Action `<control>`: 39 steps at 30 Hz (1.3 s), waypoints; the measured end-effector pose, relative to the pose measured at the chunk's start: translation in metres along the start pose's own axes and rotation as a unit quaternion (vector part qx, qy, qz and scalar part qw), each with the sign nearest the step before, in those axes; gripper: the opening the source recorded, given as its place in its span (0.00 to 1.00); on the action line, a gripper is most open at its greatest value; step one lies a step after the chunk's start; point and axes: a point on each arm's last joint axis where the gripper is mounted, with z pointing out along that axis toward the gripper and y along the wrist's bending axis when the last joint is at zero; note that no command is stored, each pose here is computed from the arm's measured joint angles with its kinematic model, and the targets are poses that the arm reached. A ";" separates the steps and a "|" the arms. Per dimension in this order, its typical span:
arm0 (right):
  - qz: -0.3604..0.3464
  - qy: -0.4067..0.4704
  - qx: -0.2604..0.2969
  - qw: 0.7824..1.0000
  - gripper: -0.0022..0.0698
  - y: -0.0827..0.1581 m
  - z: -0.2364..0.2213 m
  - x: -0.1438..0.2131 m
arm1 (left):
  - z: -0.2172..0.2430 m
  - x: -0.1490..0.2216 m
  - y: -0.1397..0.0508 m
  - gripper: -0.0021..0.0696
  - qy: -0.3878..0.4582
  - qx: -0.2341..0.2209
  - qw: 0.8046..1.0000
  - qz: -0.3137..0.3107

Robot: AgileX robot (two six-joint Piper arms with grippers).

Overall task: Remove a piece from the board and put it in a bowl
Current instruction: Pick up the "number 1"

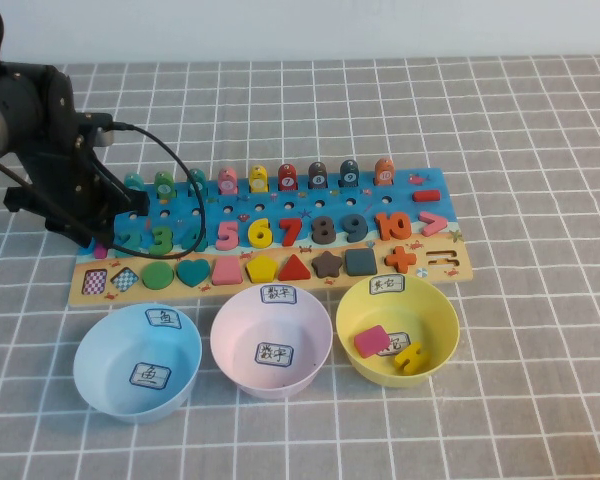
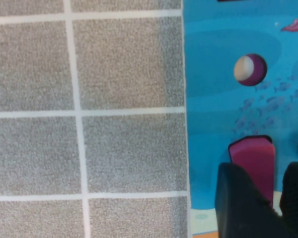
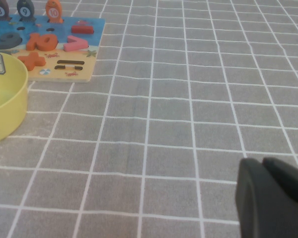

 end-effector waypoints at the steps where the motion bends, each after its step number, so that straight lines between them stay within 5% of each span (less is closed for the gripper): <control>1: 0.000 0.000 0.000 1.000 0.01 0.000 0.000 0.000 | 0.000 0.000 0.000 0.27 0.000 0.001 1.000 0.000; 30: 0.000 0.000 0.000 1.000 0.01 0.000 0.000 0.000 | 0.003 -0.001 0.000 0.25 -0.005 0.000 1.000 0.000; 39: 0.000 0.000 0.000 1.000 0.01 0.000 0.000 0.000 | 0.006 -0.002 -0.001 0.32 -0.006 0.000 1.000 0.000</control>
